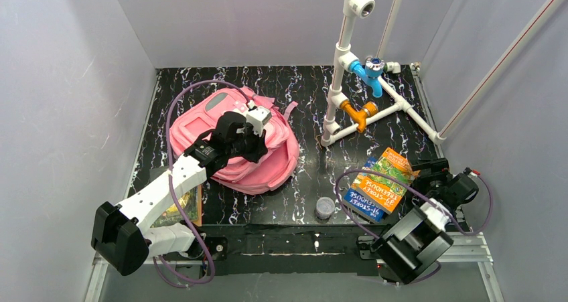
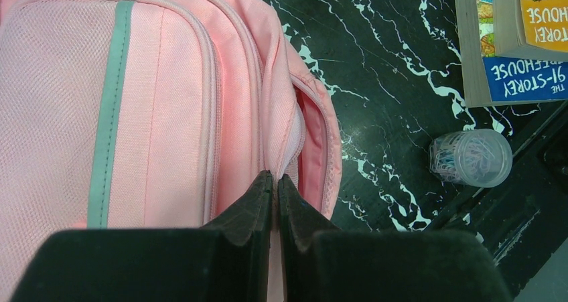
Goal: Pack the student bag
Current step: Pick up the book from the center of the board.
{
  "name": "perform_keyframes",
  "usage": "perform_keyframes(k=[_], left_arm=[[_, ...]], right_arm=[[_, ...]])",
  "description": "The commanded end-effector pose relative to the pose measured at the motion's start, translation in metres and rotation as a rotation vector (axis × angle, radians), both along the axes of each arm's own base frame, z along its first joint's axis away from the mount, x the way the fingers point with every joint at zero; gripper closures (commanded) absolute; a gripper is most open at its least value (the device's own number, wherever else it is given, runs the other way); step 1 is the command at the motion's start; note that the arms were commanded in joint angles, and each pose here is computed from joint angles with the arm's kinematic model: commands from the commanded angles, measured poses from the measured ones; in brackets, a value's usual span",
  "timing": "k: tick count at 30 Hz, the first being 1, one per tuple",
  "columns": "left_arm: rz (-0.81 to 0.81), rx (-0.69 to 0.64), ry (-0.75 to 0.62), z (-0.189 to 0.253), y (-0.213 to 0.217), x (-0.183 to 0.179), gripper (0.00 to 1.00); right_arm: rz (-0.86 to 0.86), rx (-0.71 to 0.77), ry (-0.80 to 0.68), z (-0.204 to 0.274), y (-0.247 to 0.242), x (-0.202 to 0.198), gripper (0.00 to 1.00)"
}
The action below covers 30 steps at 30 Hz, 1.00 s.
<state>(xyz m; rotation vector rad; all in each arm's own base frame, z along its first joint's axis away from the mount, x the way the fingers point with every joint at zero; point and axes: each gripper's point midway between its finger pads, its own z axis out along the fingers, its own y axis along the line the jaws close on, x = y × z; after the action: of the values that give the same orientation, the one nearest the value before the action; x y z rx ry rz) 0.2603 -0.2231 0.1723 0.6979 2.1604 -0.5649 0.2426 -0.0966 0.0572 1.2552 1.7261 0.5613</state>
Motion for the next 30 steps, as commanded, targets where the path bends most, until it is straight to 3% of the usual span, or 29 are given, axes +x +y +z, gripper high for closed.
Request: perform_keyframes(k=[1, 3, 12, 19, 22, 27, 30], left_arm=[[-0.004, -0.038, -0.036, 0.016, -0.004, 0.004, 1.00], [-0.006, -0.036, -0.029, 0.014, -0.004, 0.004, 1.00], [-0.005, -0.030, -0.023, 0.013, -0.004, 0.004, 1.00], [-0.016, -0.046, -0.012, 0.015, -0.007, 0.003, 1.00], [-0.012, -0.047, -0.016, 0.016, -0.007, 0.003, 1.00], [-0.009, -0.044, -0.010, 0.015, -0.007, 0.003, 1.00], [-0.006, -0.040, -0.001, 0.014, -0.007, 0.003, 1.00]], right_arm=[[0.093, -0.077, -0.108, 0.016, -0.013, 0.022, 0.00], [0.125, -0.030, -0.110, 0.010, -0.008, 0.025, 0.00], [0.159, 0.008, -0.139, 0.009, 0.002, 0.024, 0.28], [0.133, -0.070, -0.047, 0.031, -0.011, 0.018, 0.69], [0.131, -0.033, -0.030, 0.030, -0.010, 0.019, 0.83], [0.187, 0.029, 0.039, 0.023, -0.002, 0.024, 0.99], [0.238, 0.038, 0.082, 0.021, 0.014, 0.029, 0.99]])
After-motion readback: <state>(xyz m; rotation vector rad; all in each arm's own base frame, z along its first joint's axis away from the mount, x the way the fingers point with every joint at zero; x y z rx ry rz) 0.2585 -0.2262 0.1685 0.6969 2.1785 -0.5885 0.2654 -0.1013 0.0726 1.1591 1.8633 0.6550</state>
